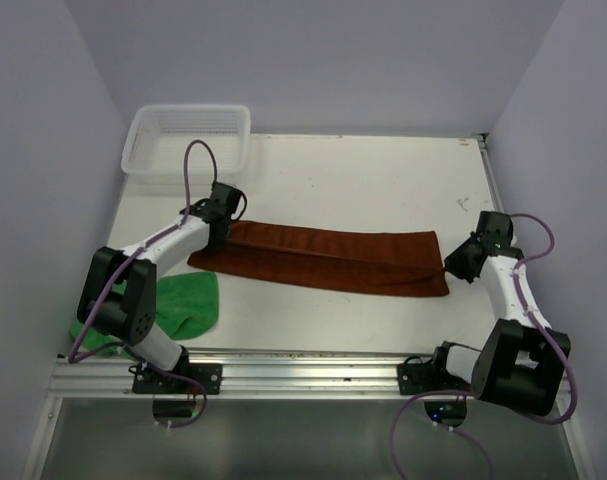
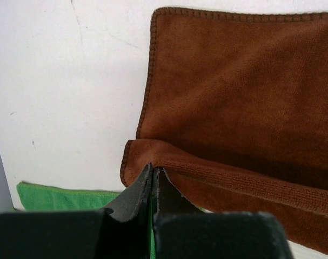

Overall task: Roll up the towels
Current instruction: Fold the towel

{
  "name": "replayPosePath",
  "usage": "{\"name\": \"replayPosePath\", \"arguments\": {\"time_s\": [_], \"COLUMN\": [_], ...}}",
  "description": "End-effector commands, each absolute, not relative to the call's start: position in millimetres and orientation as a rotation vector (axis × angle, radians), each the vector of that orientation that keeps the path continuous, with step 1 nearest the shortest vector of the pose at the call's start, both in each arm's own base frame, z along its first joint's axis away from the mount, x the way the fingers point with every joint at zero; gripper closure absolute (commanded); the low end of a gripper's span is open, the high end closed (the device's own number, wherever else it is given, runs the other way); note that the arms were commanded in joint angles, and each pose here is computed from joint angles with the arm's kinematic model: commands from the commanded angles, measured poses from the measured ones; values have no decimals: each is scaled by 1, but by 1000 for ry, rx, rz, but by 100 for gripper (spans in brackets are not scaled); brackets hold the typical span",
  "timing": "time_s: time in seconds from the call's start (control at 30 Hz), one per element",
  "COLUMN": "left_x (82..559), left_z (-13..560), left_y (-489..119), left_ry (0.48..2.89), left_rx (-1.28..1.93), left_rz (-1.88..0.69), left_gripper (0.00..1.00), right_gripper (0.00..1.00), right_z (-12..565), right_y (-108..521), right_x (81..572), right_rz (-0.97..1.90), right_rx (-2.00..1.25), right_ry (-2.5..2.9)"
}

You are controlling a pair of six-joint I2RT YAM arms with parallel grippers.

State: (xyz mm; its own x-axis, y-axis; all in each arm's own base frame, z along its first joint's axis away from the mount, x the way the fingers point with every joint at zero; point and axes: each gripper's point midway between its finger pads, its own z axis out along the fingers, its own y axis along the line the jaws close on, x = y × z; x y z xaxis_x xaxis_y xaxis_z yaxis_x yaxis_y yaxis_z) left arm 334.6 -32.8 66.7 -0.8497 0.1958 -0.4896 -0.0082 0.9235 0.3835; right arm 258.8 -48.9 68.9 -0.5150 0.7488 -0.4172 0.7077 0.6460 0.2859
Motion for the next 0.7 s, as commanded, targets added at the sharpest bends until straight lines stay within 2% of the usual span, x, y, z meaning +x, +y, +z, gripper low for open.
{"name": "replayPosePath", "arguments": {"time_s": [0.0, 0.33, 0.67], "left_x": [352, 361, 366], "left_z": [90, 91, 92], "left_y": [-28, -27, -25], "left_ry": [2469, 2466, 2457], "left_rx": [108, 114, 112], "left_rz": [568, 606, 624], "left_gripper": [100, 100, 100], "right_gripper": [100, 100, 100], "right_z": [91, 84, 104], "right_y": [-59, -55, -42], "right_x": [289, 322, 351], "right_rz": [113, 140, 128], "right_rx": [1097, 1102, 1038], "right_ry": [2288, 2344, 2334]}}
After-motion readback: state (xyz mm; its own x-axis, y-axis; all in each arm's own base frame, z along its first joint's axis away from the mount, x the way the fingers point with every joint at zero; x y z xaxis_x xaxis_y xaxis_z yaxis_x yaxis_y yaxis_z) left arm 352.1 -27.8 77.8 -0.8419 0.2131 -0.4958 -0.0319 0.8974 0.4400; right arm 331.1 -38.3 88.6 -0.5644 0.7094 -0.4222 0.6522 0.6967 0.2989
